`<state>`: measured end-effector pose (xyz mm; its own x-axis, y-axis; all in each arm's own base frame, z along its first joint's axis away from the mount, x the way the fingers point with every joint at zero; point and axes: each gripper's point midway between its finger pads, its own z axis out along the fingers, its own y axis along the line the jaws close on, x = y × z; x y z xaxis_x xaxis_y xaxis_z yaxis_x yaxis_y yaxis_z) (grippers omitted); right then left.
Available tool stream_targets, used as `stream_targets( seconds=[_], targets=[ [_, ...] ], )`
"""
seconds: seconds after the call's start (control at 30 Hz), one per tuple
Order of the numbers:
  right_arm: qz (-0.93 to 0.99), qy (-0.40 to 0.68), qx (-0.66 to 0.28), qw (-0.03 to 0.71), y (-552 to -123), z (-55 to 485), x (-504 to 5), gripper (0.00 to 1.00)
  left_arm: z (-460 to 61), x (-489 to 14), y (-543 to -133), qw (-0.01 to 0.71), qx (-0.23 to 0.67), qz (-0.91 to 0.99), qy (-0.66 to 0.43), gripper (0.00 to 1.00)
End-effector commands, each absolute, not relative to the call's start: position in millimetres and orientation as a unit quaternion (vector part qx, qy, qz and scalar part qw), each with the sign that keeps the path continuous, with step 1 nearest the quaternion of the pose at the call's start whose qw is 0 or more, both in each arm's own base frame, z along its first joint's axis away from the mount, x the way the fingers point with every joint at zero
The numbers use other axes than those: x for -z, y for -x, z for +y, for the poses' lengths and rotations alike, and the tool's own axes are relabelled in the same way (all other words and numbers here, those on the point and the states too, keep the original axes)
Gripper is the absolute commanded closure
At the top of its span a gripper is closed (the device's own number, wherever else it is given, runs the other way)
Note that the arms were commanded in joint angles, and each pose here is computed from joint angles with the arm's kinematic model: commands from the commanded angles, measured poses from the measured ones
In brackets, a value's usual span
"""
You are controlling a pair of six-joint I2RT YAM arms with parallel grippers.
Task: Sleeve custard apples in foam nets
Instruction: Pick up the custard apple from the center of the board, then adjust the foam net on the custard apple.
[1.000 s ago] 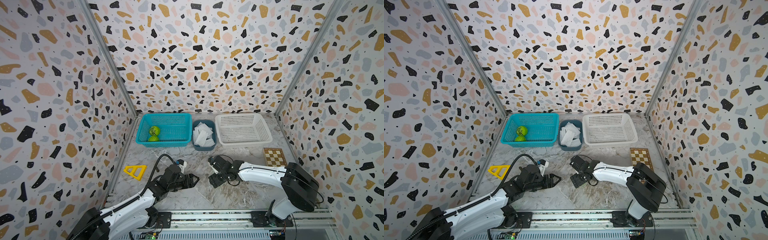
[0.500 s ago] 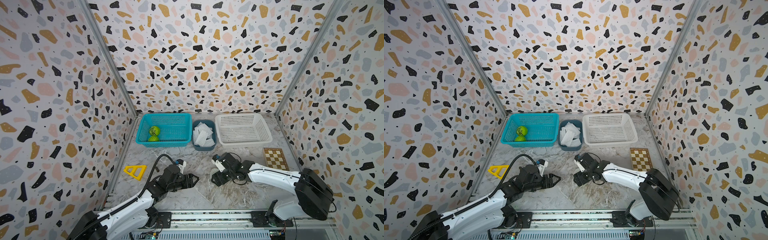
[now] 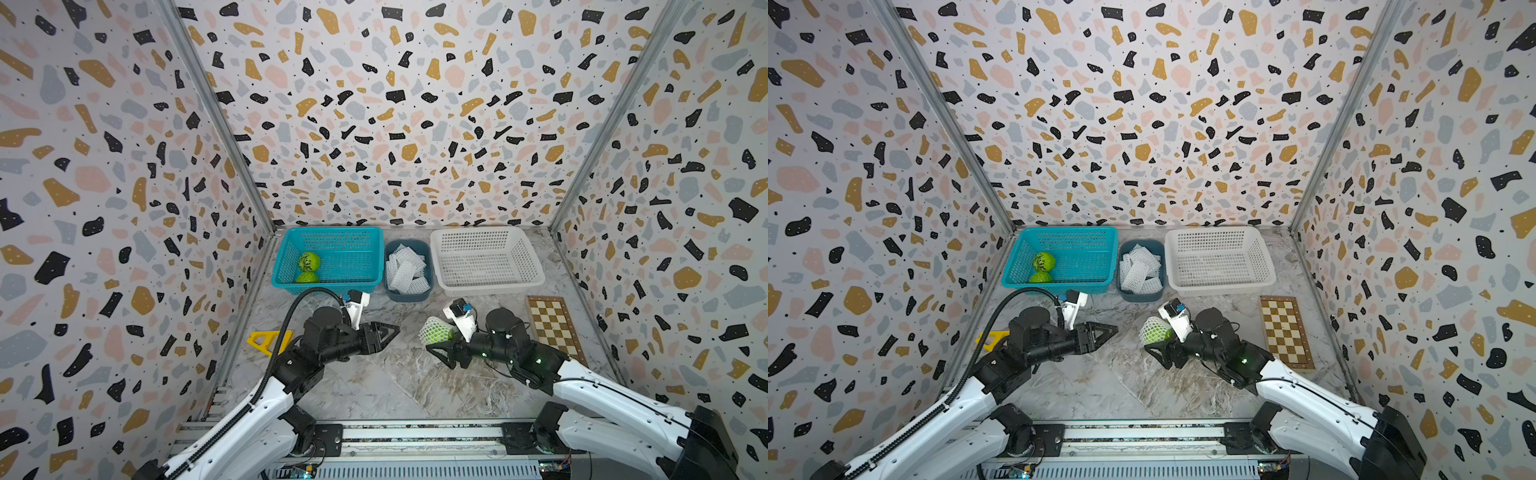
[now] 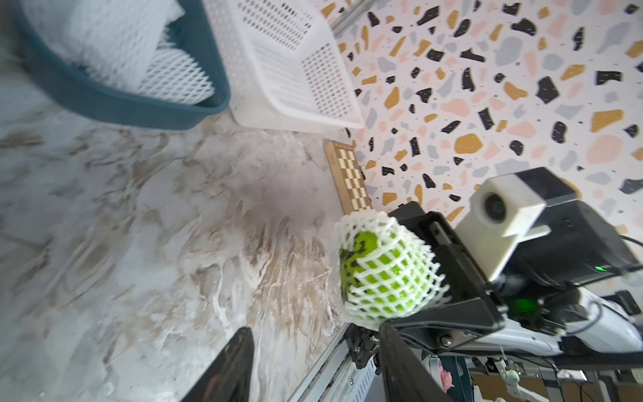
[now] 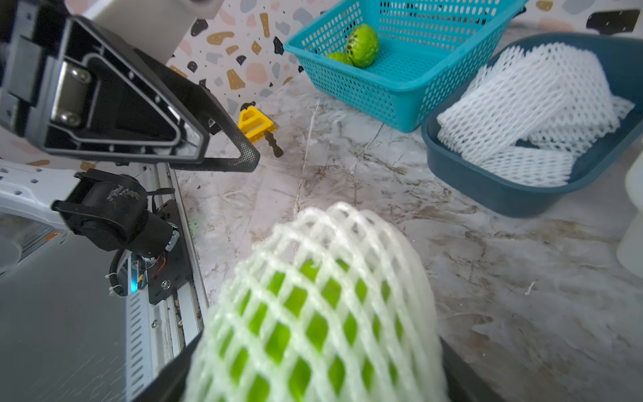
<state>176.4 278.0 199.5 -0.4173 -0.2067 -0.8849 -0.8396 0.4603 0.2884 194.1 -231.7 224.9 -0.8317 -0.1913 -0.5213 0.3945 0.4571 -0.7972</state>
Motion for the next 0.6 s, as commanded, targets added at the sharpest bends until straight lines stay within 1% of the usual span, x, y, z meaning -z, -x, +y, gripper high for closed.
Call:
stream_targets(
  seconds=[0.0,0.17,0.3,0.43,0.57],
  targets=[
    [0.697,0.361,-0.402,0.471,-171.4,280.8,-232.4,0.21,-245.9,-254.6,-181.6,0.266,0.569,0.770,-0.111,0.45],
    [0.669,0.375,-0.414,0.491,-159.1,282.2,-243.7,0.21,-260.6,-263.8,-177.2,0.225,0.605,0.753,-0.129,0.40],
    [0.661,0.377,-0.417,0.497,-155.6,281.7,-247.1,0.21,-268.5,-270.6,-174.9,0.217,0.617,0.744,-0.138,0.37],
    [0.658,0.385,-0.420,0.492,-151.6,284.1,-245.4,0.22,-273.4,-276.0,-175.1,0.214,0.631,0.732,-0.140,0.36],
    [0.657,0.386,-0.422,0.491,-150.1,285.4,-244.8,0.22,-280.8,-280.1,-171.8,0.205,0.640,0.725,-0.150,0.40]
  ],
)
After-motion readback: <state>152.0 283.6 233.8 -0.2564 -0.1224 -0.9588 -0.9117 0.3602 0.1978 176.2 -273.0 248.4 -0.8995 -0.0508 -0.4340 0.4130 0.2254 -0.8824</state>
